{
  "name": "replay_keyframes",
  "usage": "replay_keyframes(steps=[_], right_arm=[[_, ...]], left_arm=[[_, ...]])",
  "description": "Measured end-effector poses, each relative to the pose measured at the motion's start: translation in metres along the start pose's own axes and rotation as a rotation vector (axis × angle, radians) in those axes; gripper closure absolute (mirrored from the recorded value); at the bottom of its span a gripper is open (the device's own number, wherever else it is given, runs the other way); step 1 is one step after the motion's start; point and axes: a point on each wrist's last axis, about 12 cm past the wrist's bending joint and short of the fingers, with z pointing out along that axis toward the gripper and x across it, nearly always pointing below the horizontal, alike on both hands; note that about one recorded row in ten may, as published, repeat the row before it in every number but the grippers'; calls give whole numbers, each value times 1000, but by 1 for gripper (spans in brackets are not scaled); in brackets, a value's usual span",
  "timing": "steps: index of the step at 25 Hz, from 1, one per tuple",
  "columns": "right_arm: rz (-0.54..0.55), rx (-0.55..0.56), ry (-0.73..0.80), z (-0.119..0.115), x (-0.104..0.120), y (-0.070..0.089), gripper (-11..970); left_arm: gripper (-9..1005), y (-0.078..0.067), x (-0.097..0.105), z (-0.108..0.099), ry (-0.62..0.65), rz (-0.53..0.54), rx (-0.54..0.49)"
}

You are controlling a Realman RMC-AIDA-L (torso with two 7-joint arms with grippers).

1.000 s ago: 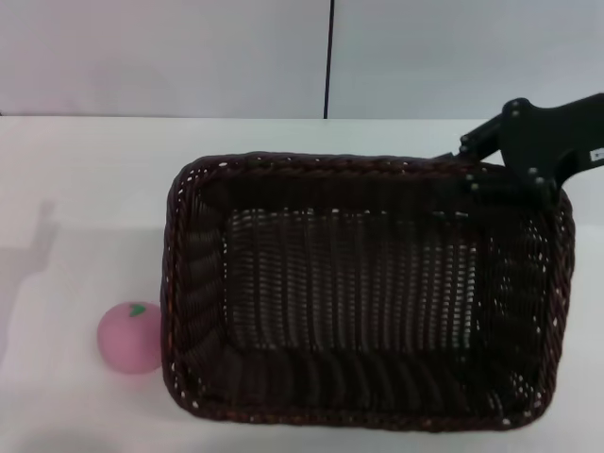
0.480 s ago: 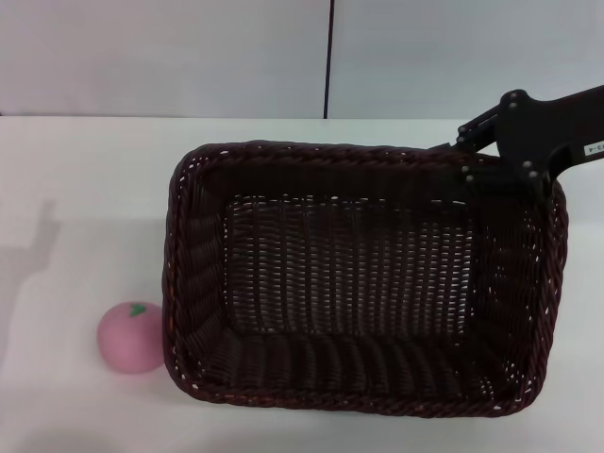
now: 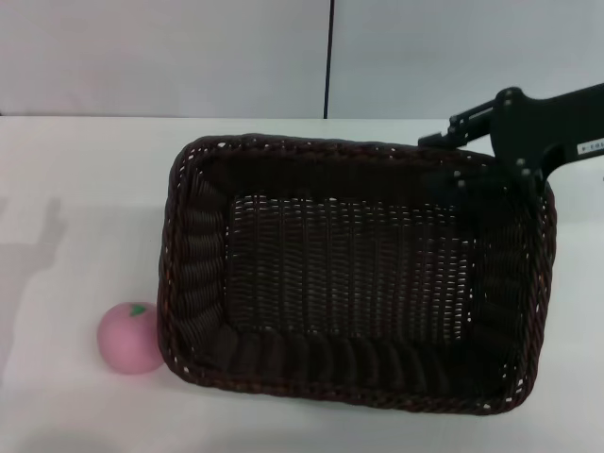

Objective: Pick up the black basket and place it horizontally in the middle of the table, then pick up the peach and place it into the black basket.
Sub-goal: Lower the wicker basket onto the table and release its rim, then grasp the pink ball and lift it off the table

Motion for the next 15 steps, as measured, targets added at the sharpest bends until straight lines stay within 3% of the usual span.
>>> replay_keyframes(steps=[5, 6, 7, 8, 10, 11, 15], right_arm=[[-47, 115, -77, -19, -6, -10, 526], [-75, 227, -152, -38, -9, -17, 494], [-75, 227, -152, -38, -9, -17, 493], [-91, 296, -202, -48, -9, -20, 492], [-110, 448, -307, -70, -3, -22, 489], [-109, 577, -390, -88, 7, -20, 488], [-79, 678, -447, -98, 26, -12, 486]], left_arm=[[199, -1, 2, 2, 13, -3, 4], [199, -1, 3, 3, 17, -4, 10], [199, -1, 3, 3, 17, -4, 10], [199, -1, 3, 3, 18, -4, 10], [201, -1, 3, 3, 21, -5, 10], [202, -1, 4, 3, 27, -5, 9], [205, -1, 4, 3, 31, -4, 10]])
